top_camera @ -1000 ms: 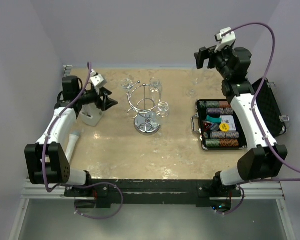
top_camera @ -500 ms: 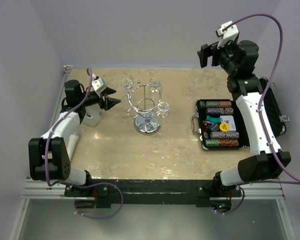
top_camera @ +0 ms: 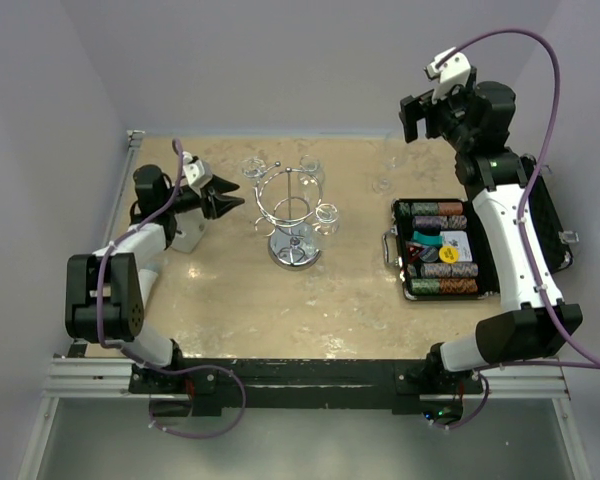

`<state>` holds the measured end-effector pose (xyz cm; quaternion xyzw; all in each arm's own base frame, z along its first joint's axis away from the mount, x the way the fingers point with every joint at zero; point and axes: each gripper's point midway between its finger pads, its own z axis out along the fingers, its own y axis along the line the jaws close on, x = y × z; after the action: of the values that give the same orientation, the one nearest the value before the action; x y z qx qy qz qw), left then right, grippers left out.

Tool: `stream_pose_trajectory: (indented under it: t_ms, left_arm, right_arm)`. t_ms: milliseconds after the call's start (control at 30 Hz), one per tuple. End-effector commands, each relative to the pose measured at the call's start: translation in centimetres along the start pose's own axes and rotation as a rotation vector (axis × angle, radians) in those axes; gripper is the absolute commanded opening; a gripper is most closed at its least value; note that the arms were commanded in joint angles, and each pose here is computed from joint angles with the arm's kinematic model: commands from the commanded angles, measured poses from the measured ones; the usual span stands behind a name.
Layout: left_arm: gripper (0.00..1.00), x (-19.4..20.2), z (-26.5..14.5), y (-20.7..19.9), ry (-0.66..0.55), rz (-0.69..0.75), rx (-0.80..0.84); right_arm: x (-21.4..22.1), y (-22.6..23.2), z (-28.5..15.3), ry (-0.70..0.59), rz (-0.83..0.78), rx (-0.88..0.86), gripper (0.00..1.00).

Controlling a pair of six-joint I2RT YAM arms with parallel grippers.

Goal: Take the wine glass off the wine glass rack

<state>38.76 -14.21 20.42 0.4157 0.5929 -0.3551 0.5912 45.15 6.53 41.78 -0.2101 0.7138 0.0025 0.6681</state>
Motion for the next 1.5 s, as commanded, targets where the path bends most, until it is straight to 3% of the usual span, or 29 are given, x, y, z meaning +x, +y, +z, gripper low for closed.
stream_pose_trajectory:
  t_ms: [0, 267, 633, 1467]
  left_arm:
    - [0.46, -2.4, 0.8, 0.6, -0.078, 0.080, 0.032]
    - [0.46, -2.8, 1.6, 1.3, -0.140, 0.000, 0.034]
    - [0.48, -2.8, 2.7, 1.1, -0.137, 0.002, 0.074]
    - [0.38, -1.2, 5.2, 0.9, -0.108, -0.013, 0.121]
  right_arm:
    - [-1.4, -0.9, -0.6, -0.023, -0.035, 0.034, 0.97]
    - [-0.9, -1.0, -0.9, -0.008, -0.042, 0.044, 0.97]
    - [-0.4, -1.2, -0.1, 0.006, -0.046, 0.044, 0.97]
    - [-0.4, -1.6, 0.4, 0.014, -0.055, 0.057, 0.98]
